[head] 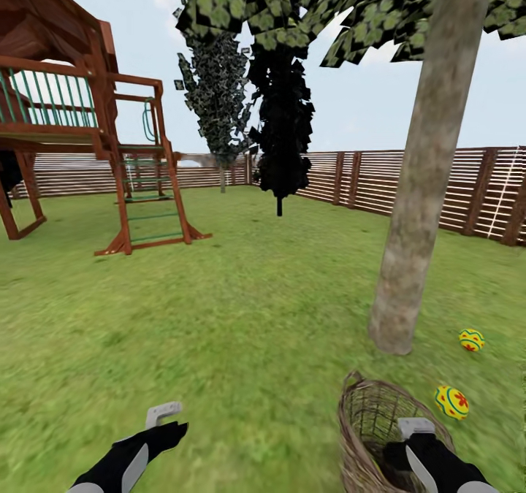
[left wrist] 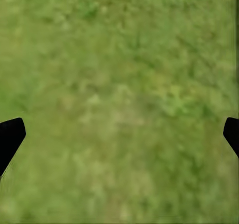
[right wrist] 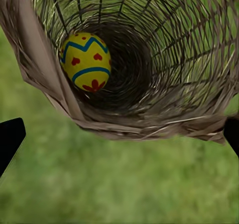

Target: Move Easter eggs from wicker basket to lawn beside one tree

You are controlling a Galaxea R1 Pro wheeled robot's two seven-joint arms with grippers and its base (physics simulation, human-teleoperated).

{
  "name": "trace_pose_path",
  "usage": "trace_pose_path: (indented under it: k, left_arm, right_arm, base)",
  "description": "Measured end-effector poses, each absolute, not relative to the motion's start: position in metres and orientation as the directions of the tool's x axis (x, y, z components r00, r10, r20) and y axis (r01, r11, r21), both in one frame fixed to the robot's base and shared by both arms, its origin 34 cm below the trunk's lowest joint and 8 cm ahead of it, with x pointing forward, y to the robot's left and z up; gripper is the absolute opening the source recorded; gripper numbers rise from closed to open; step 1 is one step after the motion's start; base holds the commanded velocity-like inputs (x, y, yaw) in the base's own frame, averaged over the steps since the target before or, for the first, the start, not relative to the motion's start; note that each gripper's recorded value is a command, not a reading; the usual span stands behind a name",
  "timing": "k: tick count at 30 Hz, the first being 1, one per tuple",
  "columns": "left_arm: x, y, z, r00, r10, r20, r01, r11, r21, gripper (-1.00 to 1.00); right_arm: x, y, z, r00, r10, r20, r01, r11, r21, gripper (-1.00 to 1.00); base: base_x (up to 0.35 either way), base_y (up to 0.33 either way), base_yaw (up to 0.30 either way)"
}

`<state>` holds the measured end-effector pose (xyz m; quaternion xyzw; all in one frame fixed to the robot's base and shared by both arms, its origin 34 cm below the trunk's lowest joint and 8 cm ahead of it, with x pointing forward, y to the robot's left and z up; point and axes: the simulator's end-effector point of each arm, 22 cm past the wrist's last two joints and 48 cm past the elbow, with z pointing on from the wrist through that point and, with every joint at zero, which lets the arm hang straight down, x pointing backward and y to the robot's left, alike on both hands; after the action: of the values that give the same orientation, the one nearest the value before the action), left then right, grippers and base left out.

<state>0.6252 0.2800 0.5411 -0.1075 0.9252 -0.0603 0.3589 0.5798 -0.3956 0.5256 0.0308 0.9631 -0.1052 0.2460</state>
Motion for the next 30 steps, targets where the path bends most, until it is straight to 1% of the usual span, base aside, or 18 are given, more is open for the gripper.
trace_pose_path:
  k: [17,25,30]
  left_arm:
    - [0.626,0.279,0.544,-0.716,-0.241,-0.655,-0.153,0.97,-0.19,1.0]
    - [0.627,0.28,0.545,-0.711,-0.243,-0.66,-0.154,0.969,-0.191,1.0]
    - [0.629,0.269,0.546,-0.708,-0.246,-0.662,-0.146,0.968,-0.203,1.0]
  right_arm:
    - [0.58,-0.397,0.528,-0.875,0.008,-0.484,0.113,0.976,-0.188,1.0]
    - [0.582,-0.397,0.529,-0.873,0.006,-0.488,0.114,0.975,-0.192,1.0]
    - [0.582,-0.398,0.529,-0.873,0.006,-0.488,0.114,0.975,-0.192,1.0]
  base:
    - [0.281,0.228,-0.264]
    - [0.251,0.166,-0.046]
    - [0.049,0.022,-0.001]
